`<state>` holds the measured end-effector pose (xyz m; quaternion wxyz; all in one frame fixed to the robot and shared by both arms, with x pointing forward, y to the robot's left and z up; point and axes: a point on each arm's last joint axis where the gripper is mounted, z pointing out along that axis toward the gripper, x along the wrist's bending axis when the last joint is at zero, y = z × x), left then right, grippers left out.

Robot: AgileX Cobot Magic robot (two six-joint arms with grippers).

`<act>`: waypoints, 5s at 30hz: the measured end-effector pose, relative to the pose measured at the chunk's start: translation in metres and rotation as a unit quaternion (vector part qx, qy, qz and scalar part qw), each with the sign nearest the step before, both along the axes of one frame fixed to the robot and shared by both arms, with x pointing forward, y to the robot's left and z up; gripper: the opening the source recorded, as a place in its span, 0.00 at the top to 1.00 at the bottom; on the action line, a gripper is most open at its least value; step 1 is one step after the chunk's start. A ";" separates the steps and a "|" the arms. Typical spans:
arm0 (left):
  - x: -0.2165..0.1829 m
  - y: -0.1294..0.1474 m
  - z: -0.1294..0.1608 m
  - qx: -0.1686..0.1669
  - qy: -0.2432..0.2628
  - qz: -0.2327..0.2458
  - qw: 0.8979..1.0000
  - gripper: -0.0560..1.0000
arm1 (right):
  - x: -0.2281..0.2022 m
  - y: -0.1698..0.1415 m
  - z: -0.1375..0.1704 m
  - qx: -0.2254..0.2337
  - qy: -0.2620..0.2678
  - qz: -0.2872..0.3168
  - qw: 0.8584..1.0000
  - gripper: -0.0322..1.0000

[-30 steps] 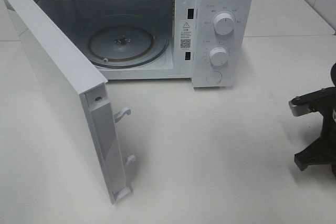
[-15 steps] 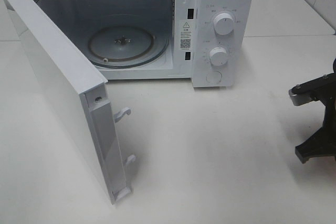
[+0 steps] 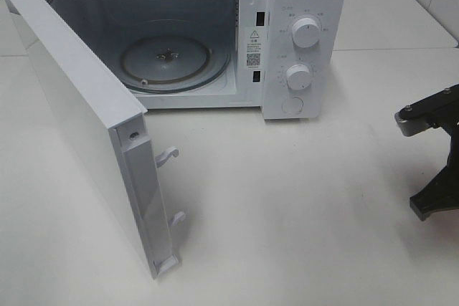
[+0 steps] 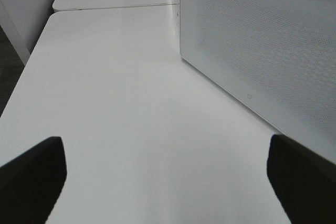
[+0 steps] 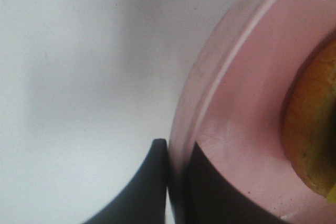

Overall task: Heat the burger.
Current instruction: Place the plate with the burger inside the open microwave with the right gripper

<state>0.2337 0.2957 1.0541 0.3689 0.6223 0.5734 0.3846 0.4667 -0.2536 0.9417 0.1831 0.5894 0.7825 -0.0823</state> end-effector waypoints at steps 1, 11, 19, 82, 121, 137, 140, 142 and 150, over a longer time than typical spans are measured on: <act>0.000 0.000 0.000 0.000 0.000 0.000 1.000 0.04 | -0.001 0.000 0.004 -0.001 -0.005 0.002 1.000 0.93; 0.000 0.000 0.000 0.000 0.000 0.000 1.000 0.04 | -0.013 0.001 0.022 -0.008 -0.019 0.004 1.000 0.93; 0.000 0.000 0.000 0.000 0.000 0.000 1.000 0.04 | -0.019 -0.001 0.035 0.001 -0.036 -0.005 0.999 0.93; 0.000 0.000 0.000 0.000 0.000 0.000 1.000 0.04 | -0.112 0.061 0.032 -0.048 0.011 0.285 0.957 0.92; 0.000 0.000 0.000 0.000 0.000 0.000 1.000 0.04 | -0.148 0.088 0.039 -0.066 -0.006 0.543 0.837 0.89; 0.000 0.000 0.000 0.000 0.000 0.000 1.000 0.04 | -0.145 0.097 0.040 -0.080 -0.026 0.627 0.774 0.88; 0.000 0.000 0.000 0.000 0.000 0.000 1.000 0.04 | -0.145 0.099 0.040 -0.079 -0.029 0.647 0.758 0.88; 0.000 0.000 0.000 0.000 0.000 0.000 1.000 0.04 | -0.145 0.100 0.040 -0.079 -0.031 0.658 0.749 0.88; 0.000 0.000 0.000 0.000 0.000 0.000 1.000 0.04 | -0.144 0.101 0.041 -0.097 -0.033 0.682 0.724 0.87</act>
